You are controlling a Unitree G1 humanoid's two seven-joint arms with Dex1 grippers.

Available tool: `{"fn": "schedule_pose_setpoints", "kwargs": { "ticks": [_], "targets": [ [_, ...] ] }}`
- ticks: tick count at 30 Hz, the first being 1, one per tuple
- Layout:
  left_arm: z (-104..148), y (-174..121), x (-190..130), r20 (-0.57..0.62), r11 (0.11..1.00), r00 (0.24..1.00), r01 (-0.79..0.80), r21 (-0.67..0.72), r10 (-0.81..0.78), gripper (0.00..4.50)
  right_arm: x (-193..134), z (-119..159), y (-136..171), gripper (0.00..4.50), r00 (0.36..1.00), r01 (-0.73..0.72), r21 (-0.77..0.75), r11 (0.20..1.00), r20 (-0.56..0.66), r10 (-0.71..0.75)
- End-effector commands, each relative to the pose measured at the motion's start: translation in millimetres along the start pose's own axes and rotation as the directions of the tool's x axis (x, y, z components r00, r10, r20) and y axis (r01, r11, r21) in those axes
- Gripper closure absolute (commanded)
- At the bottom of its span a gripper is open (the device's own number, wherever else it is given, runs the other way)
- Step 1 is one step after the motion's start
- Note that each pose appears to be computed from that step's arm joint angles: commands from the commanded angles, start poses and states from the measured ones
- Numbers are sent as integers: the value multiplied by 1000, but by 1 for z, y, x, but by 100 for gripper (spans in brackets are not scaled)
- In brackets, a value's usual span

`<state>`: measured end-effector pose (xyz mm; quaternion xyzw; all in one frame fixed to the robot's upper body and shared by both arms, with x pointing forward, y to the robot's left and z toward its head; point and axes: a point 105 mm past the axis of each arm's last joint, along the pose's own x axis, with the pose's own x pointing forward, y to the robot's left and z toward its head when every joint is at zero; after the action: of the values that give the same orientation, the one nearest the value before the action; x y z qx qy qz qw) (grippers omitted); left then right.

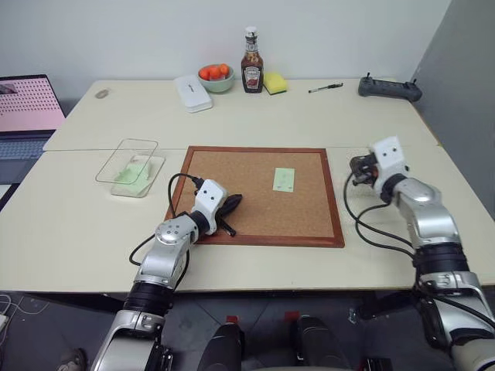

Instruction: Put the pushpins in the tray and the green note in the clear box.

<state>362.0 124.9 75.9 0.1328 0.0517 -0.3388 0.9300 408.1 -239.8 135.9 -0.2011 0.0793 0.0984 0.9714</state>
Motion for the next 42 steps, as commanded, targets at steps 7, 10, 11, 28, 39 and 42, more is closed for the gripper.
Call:
{"fn": "schedule_pose_setpoints", "kwargs": {
  "ticks": [7,10,11,28,39,42],
  "targets": [
    [-14,-15,7,-44,998,997,58,-13,-58,450,3,-7,-21,350,997,68,-67,995,-40,-71],
    [-15,-14,6,-45,998,997,57,-12,-57,450,6,-12,-22,283,995,67,-84,994,-61,-72],
    [-15,-14,6,-45,998,997,56,-12,-57,450,7,-12,-23,257,995,66,-87,994,-63,-72],
    [-15,-13,7,-44,999,998,53,-11,-54,450,4,-19,-21,155,995,13,55,998,-97,-8],
    [-14,-11,7,-42,999,998,48,-1,-48,450,3,-8,-26,155,997,20,233,972,-76,-2],
    [-14,-10,6,-41,999,998,47,1,-47,450,2,-2,-27,155,999,18,267,964,-52,-4]
  ]
}}
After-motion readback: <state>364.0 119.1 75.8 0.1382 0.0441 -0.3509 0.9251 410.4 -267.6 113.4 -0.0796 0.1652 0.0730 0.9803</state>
